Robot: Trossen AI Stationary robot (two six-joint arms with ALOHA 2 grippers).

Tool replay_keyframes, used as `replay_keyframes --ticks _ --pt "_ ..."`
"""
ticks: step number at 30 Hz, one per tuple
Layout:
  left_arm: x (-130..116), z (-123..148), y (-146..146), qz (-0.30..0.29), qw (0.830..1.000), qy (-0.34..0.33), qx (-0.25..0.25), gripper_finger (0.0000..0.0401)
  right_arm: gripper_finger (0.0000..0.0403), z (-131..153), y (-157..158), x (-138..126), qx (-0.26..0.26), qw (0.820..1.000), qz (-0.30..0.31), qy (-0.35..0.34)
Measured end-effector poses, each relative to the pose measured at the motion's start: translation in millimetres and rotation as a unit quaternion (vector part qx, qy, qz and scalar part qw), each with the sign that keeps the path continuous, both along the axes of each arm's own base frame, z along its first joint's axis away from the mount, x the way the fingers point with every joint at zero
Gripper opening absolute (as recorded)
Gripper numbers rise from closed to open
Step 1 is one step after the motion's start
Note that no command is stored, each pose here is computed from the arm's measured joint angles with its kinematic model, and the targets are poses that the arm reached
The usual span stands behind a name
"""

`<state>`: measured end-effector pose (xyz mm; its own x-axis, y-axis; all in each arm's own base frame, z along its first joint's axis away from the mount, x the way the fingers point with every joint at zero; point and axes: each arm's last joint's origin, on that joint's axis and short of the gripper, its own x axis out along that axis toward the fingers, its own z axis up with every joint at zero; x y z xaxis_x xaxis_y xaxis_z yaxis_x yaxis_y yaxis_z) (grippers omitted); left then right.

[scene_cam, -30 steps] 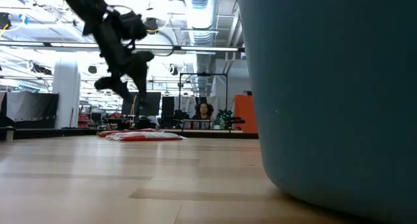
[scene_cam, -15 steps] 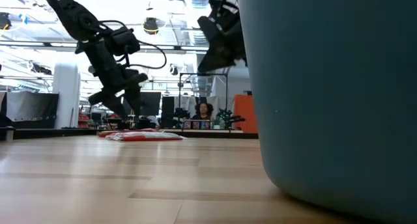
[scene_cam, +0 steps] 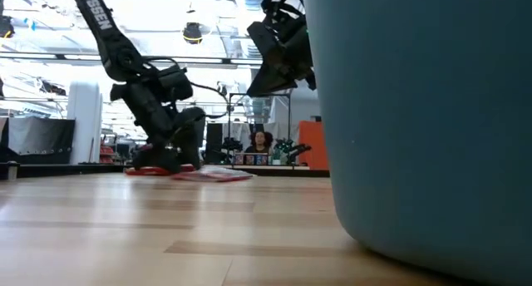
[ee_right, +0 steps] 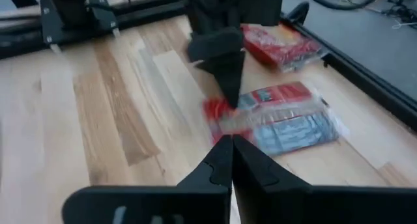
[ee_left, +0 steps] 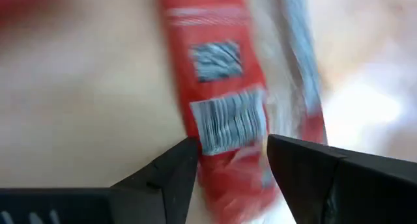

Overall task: Sort popcorn bags into baskets
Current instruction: Put the popcorn bag into the blue container

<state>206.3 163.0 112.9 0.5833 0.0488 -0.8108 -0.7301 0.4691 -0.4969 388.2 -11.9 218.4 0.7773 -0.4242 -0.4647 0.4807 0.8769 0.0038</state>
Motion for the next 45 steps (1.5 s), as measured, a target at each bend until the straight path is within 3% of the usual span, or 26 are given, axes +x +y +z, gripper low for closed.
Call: replay_keyframes --ticks 3,6,13,21,28,37,45 --pt "18.4 -3.7 -22.0 -0.04 0.998 -0.022 -0.04 0.0184 0.002 -0.8 2.2 -0.3 0.0 1.0 0.003 0.004" --pt "38.4 -0.6 -47.5 -0.064 0.996 -0.049 -0.048 0.0184 0.0016 -3.7 2.1 0.8 -0.006 1.0 0.007 0.01" --pt "59.4 12.2 -84.3 -0.057 0.992 -0.09 -0.068 0.018 0.0022 -5.6 -19.4 0.3 0.008 1.0 0.009 0.015" --pt "38.8 53.2 -67.8 -0.002 0.992 -0.123 -0.002 0.0147 0.0011 -11.9 -65.8 2.3 0.031 0.999 -0.011 -0.022" --pt "8.2 85.9 -43.9 0.079 0.985 -0.149 0.049 0.0147 0.0015 -66.7 -77.4 23.5 0.068 0.997 -0.006 -0.025" --pt "-9.1 76.4 -48.1 0.087 0.994 -0.066 0.03 0.0194 0.0019 -107.5 -76.8 41.3 0.106 0.993 -0.026 0.043" --pt "-16.3 47.9 -68.5 0.114 0.993 -0.022 0.017 0.0228 0.0013 -110.1 -21.9 43.6 0.128 0.989 -0.019 0.07"
